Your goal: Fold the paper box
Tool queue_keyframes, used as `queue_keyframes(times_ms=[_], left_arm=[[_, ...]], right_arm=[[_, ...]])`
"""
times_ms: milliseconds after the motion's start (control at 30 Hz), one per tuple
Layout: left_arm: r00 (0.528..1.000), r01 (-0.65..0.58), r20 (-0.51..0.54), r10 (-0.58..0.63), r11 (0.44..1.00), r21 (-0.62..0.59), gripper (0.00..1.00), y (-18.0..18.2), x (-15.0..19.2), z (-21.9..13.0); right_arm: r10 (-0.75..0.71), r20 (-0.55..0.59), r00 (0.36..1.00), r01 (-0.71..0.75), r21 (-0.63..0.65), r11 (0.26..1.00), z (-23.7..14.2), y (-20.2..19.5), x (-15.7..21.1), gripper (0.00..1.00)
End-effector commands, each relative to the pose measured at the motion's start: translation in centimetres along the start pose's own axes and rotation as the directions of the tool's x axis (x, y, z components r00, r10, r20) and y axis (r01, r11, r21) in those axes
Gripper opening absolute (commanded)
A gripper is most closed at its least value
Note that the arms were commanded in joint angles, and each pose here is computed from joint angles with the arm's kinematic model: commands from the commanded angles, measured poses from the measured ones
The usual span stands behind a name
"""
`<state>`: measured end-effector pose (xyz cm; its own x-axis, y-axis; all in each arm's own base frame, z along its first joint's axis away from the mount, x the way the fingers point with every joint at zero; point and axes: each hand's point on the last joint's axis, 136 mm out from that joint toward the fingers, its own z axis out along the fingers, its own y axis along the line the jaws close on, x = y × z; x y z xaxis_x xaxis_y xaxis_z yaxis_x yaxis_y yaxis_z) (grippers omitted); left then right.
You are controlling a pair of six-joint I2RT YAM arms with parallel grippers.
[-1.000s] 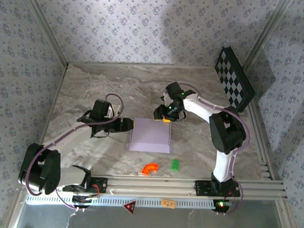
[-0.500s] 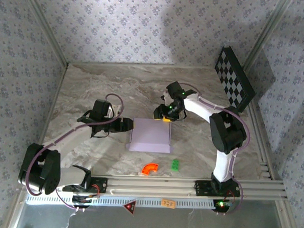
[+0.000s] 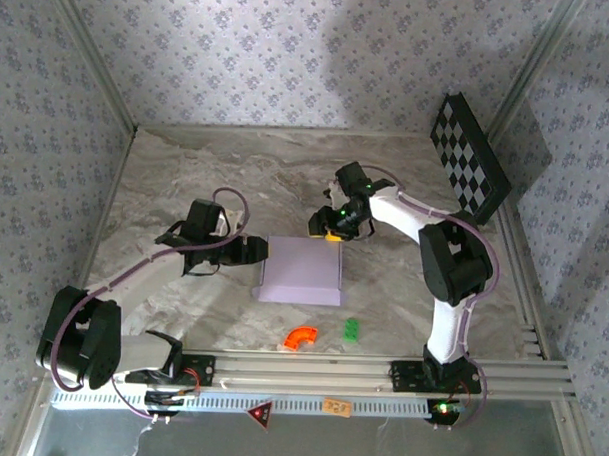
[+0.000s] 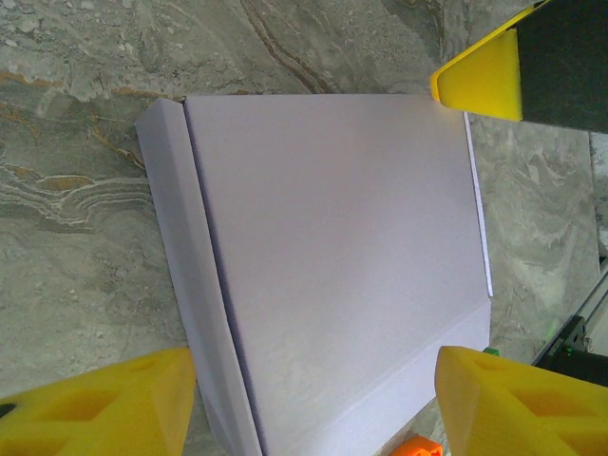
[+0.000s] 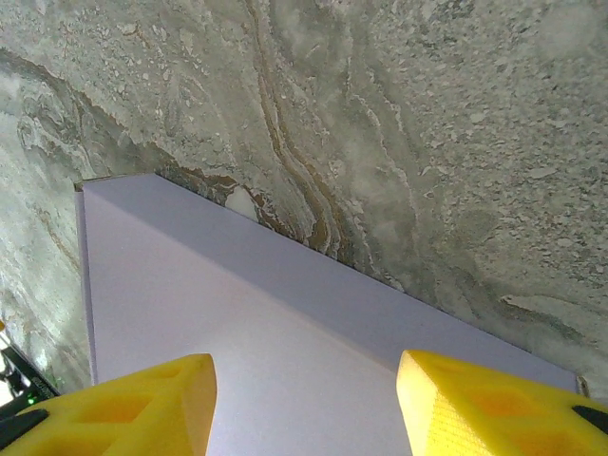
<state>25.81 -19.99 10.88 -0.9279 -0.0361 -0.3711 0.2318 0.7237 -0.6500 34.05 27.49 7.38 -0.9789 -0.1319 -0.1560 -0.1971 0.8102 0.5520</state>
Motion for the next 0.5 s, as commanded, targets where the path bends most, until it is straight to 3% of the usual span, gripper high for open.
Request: queue_keyframes(times_ms=[0, 133, 233, 333, 467], left_arm=[[0.998, -0.054, 0.014, 0.054, 0.998, 0.031, 0.68, -1.2, -0.3, -0.5], [0.979, -0.204, 0.027, 0.203, 0.978, 0.035, 0.69, -3.2, -0.4, -0.6], [0.918, -0.396, 0.047, 0.394, 0.918, 0.024, 0.74, -5.3, -0.3, -0.9], [0.804, -0.592, 0.07, 0.591, 0.806, 0.002, 0.8, -7.3, -0.1, -1.4], [0.579, -0.809, 0.082, 0.811, 0.584, -0.064, 0.86, -8.9, 0.4, -2.0]], right_arm=[[0.032, -0.038, 0.999, -0.031, 0.032, 0.999, 1.2, -1.6, 0.6, 0.56], [0.046, -0.043, 0.998, -0.045, 0.04, 0.998, 1.4, -2.2, 0.4, 0.55], [0.045, -0.043, 0.998, -0.043, 0.04, 0.998, 1.3, -2.2, 0.2, 0.55], [0.041, -0.041, 0.998, -0.04, 0.035, 0.999, 1.3, -2.0, 0.1, 0.55], [0.04, -0.042, 0.998, -0.039, 0.032, 0.999, 1.3, -2.0, 0.1, 0.55]])
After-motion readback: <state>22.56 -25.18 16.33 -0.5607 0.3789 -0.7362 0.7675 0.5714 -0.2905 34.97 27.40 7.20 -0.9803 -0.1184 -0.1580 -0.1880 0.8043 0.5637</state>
